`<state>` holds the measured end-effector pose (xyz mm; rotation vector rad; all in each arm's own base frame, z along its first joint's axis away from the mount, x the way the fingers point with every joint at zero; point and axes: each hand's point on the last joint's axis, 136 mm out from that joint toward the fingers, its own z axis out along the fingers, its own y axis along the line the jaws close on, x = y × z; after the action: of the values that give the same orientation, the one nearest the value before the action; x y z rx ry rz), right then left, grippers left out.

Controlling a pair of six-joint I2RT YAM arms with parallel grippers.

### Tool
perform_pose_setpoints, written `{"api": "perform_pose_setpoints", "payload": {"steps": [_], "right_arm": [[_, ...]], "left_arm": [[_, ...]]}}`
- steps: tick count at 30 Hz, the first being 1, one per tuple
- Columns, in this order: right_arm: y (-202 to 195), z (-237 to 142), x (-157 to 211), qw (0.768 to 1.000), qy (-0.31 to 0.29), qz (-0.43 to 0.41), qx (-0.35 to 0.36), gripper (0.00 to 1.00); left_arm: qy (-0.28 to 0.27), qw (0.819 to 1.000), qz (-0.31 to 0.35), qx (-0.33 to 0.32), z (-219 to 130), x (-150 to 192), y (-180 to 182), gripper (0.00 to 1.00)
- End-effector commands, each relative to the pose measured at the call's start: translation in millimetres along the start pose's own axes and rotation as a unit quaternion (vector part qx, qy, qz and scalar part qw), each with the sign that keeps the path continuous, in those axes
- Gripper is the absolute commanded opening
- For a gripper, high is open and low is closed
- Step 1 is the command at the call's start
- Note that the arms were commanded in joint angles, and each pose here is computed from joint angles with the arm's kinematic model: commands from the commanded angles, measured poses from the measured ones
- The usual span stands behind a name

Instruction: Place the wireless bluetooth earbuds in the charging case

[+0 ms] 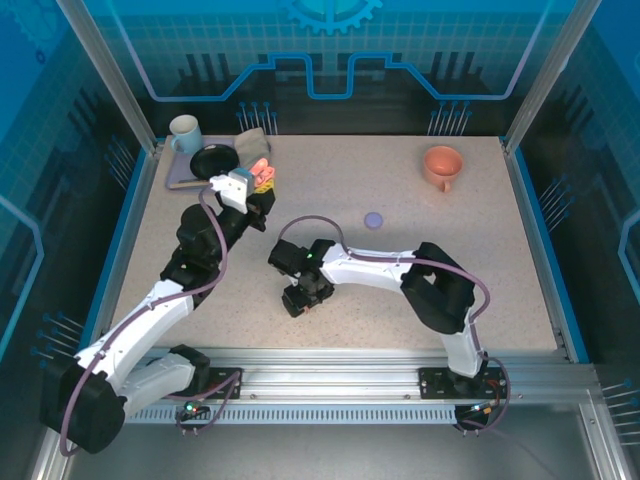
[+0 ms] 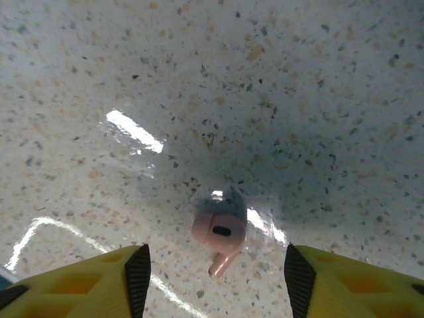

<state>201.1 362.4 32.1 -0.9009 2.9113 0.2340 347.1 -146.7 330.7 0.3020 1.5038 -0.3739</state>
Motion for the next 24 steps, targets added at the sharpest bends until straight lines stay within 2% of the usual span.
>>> {"api": "perform_pose_setpoints", "payload": {"steps": [1,11,24], "right_arm": [[-2,4,6,0.999,0.025,-0.019,0.019,0.57],[-3,17,0,0.999,0.031,-0.009,0.036,0.55],[-7,23,3,0.996,0.050,0.031,0.070,0.45]], "left_arm": [[-0.006,1.000,-0.009,-0.009,-5,-2,6,0.00],[-0.009,1.000,-0.014,-0.012,-7,2,10,0.00],[-0.017,1.000,-0.019,-0.016,-11,2,13,0.00]]}}
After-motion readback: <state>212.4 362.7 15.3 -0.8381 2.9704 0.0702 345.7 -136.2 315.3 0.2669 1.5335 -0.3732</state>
